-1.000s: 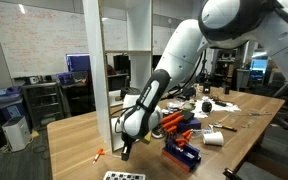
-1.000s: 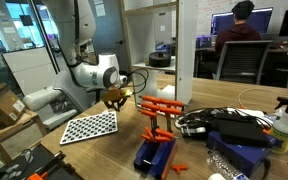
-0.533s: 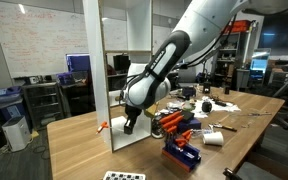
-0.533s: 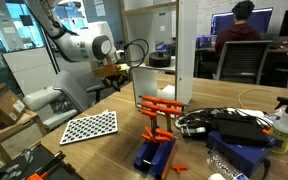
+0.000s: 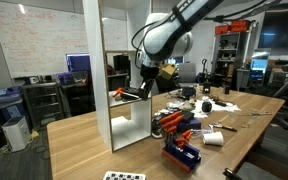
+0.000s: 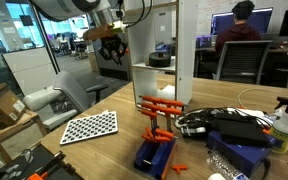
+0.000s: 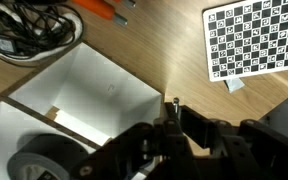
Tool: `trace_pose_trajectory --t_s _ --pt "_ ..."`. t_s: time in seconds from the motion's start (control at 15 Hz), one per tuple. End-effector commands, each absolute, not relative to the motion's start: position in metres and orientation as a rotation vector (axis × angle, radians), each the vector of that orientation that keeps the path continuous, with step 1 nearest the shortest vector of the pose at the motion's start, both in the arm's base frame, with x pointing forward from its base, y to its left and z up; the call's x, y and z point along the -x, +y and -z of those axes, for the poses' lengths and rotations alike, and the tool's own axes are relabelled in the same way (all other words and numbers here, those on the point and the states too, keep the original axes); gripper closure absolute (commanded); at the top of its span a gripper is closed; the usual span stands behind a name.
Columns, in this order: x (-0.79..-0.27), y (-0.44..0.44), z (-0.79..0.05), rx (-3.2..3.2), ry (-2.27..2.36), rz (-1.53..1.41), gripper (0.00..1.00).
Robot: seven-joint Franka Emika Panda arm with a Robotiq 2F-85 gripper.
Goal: Pick the orange and silver object and put it on the masking tape in the cabinet
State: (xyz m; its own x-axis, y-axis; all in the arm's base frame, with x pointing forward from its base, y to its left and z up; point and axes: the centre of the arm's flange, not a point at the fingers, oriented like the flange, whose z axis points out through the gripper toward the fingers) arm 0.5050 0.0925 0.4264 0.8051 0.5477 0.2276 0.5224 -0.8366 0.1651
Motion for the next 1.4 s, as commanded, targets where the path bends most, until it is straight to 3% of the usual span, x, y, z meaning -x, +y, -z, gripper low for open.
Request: trace_pose_trajectory --t_s 0.0,0.4,1.33 --pt "-0.492 0.074 -0.501 -2.931 0.720 -0.385 0.97" --pt "-0.518 0.073 -0.540 -2.936 0.604 -0.448 0.97" --pt "-0.612 0.050 -0.492 -2.861 0.608 -0.602 0.97"
